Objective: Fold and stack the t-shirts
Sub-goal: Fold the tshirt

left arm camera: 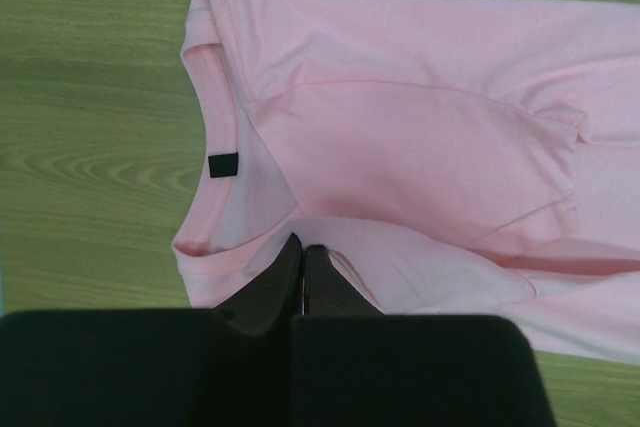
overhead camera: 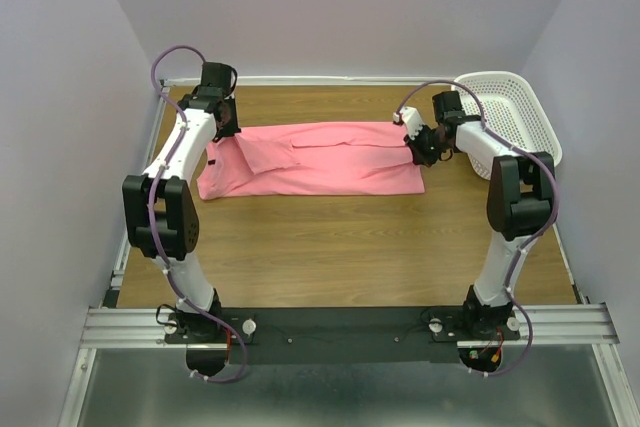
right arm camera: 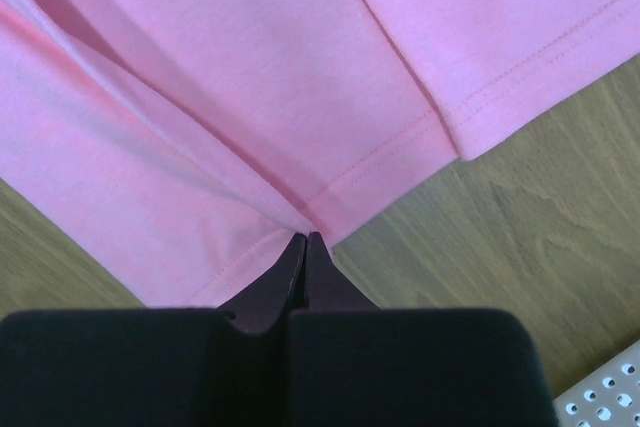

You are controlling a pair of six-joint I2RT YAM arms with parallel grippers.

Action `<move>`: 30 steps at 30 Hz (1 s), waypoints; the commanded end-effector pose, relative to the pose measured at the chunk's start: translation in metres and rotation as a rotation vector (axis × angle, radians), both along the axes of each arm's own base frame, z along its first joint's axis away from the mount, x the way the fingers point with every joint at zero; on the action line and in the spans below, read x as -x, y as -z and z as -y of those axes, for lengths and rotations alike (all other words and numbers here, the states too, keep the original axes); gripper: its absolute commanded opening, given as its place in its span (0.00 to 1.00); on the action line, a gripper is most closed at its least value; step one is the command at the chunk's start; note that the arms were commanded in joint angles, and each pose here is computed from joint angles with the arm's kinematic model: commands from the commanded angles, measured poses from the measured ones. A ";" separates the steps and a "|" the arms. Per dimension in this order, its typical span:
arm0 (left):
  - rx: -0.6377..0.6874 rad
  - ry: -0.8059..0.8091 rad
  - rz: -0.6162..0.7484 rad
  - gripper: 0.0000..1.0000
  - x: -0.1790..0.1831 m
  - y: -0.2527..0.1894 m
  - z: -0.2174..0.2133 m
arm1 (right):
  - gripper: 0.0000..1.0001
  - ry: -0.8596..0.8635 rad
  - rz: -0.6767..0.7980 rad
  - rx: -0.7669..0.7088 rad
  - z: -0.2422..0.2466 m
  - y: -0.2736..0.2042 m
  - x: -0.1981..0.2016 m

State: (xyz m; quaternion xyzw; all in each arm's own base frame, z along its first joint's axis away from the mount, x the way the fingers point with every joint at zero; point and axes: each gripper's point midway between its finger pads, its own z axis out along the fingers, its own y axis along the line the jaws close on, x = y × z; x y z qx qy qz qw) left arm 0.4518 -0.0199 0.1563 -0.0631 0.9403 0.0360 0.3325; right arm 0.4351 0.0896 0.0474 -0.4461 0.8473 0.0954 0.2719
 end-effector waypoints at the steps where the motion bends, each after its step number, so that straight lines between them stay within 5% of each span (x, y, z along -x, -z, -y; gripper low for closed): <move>1: -0.038 -0.017 -0.001 0.00 -0.004 -0.005 -0.009 | 0.03 0.055 0.025 0.030 0.009 0.000 -0.016; 30: -0.046 -0.027 -0.015 0.00 -0.001 -0.004 -0.012 | 0.04 0.117 0.000 0.076 0.019 0.017 -0.021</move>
